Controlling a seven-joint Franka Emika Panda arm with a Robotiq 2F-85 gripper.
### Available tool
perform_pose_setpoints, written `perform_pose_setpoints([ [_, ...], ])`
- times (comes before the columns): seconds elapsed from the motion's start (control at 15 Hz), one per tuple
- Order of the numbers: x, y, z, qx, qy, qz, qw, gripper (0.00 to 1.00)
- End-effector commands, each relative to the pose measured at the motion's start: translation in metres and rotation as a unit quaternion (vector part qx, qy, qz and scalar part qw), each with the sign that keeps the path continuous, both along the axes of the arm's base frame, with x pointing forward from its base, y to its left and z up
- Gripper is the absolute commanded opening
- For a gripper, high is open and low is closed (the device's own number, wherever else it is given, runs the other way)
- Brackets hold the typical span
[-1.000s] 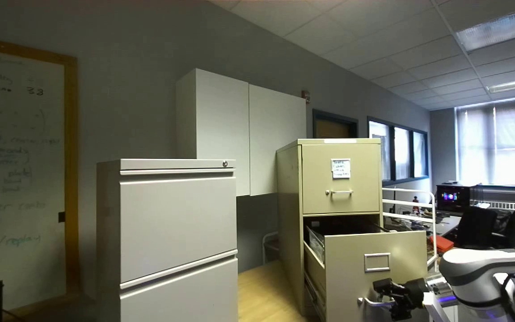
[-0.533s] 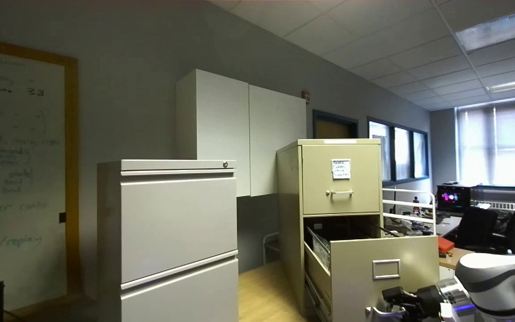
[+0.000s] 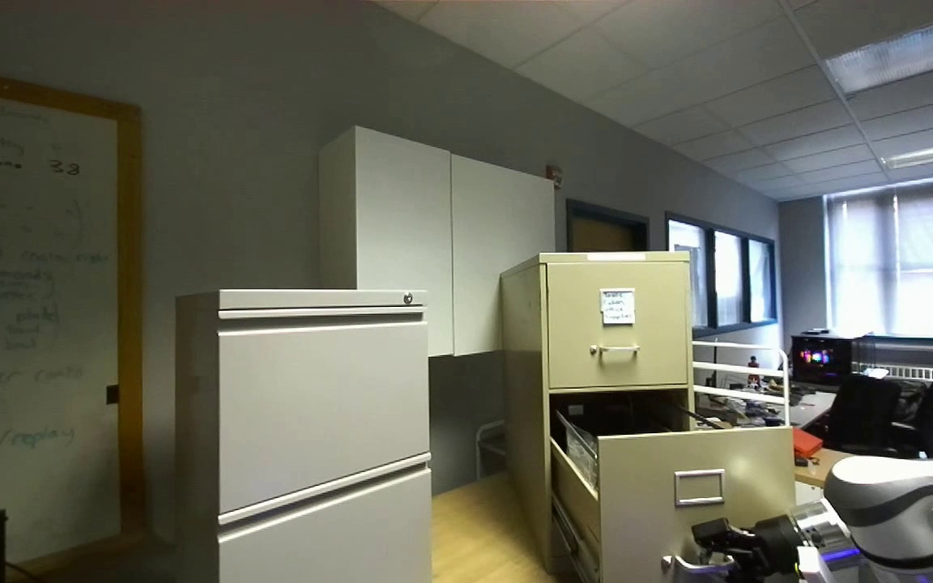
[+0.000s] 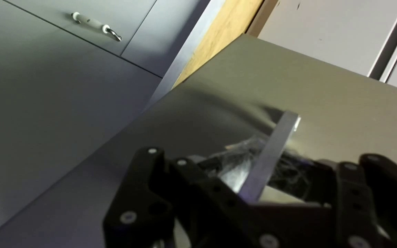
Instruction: Open the bottom drawer of the cabinet to the left
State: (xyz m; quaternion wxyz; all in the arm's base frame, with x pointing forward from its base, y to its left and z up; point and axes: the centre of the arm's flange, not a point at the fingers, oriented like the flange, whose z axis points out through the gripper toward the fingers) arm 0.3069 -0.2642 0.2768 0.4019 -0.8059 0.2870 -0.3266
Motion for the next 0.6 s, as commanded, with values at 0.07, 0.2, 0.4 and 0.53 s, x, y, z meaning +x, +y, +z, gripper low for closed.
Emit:
perform_pose_setpoints([
  [0.07,-0.0302,0.0623,-0.0289,-0.037,0.039,0.054,0.9971,0.05],
  [0.2,-0.0304,0.0624,-0.0286,-0.036,0.040,0.054,0.9971,0.04],
  [0.4,-0.0313,0.0625,-0.0273,-0.034,0.041,0.055,0.9971,0.31],
  [0.53,-0.0333,0.0627,-0.0246,-0.041,0.041,0.057,0.9967,0.39],
])
